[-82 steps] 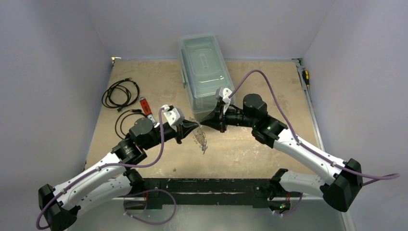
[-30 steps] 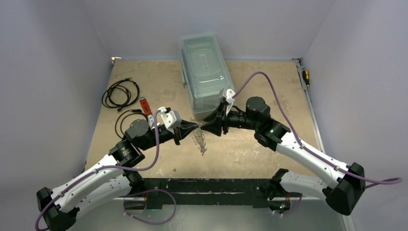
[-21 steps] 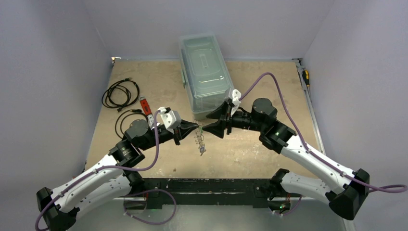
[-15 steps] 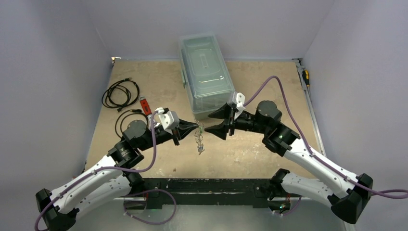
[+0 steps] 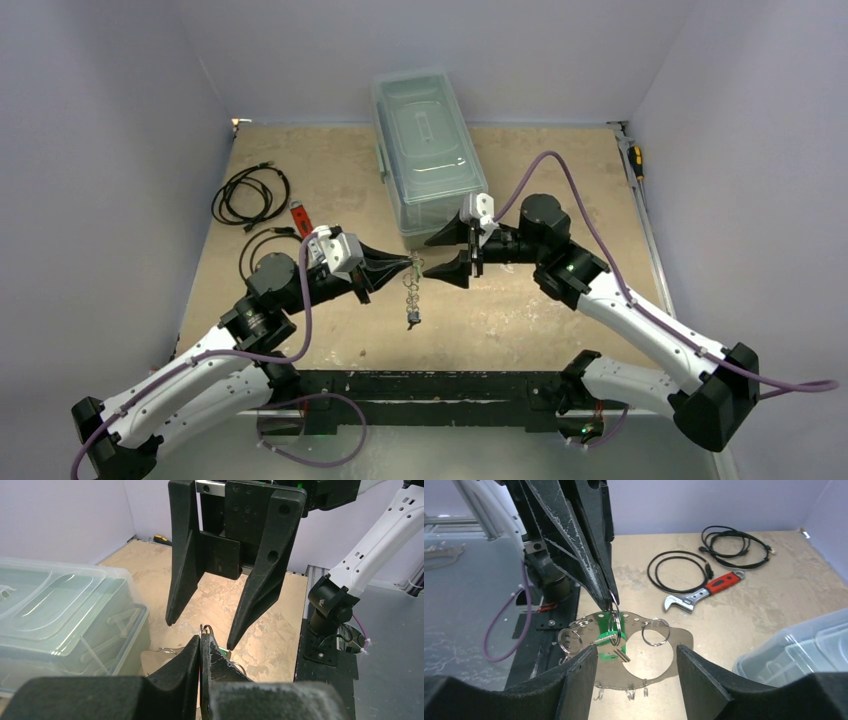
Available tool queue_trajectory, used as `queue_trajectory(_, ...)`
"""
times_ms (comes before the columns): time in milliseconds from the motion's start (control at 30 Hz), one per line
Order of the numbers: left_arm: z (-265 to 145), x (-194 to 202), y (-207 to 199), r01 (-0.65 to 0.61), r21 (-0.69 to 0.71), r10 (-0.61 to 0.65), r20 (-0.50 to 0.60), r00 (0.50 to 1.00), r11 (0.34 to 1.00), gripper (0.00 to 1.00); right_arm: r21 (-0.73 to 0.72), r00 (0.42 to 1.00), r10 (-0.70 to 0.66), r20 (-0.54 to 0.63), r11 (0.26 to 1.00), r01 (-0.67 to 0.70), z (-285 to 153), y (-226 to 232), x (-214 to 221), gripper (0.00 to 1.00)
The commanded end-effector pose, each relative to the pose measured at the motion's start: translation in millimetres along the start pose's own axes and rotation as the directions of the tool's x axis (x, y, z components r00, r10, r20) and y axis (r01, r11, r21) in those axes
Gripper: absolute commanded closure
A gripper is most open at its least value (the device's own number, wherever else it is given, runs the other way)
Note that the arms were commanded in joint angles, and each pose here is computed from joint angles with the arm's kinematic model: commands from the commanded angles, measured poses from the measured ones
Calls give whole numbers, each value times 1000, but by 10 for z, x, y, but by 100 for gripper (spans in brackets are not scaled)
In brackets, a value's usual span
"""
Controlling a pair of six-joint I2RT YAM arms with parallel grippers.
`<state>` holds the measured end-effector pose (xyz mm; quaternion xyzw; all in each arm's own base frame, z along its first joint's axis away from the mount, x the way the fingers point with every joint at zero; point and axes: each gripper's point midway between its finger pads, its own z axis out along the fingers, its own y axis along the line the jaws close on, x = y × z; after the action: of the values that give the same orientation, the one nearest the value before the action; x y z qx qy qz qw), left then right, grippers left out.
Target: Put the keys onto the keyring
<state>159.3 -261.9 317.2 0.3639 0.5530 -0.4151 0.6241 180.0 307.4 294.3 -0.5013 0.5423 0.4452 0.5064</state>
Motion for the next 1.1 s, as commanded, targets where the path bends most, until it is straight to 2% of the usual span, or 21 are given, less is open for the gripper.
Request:
queue_trajectory(0,7,-370,-59,-26,26,22,113,993,999,100,-96,997,-54,57,994,60,27,112,-279,39)
queue_trajectory(300,12,-376,-55,-24,25,21,114,993,999,100,-140,993,-50,103,988,64,37,185,-384,50)
queue_trajectory(700,23,-372,-56,-22,28,19,114,993,999,100,-111,994,-12,110,993,25,126,75,-363,58)
queue_trajectory(1067,36,-358,-46,-20,25,17,110,994,999,100,-135,992,-11,122,990,27,138,104,-393,72)
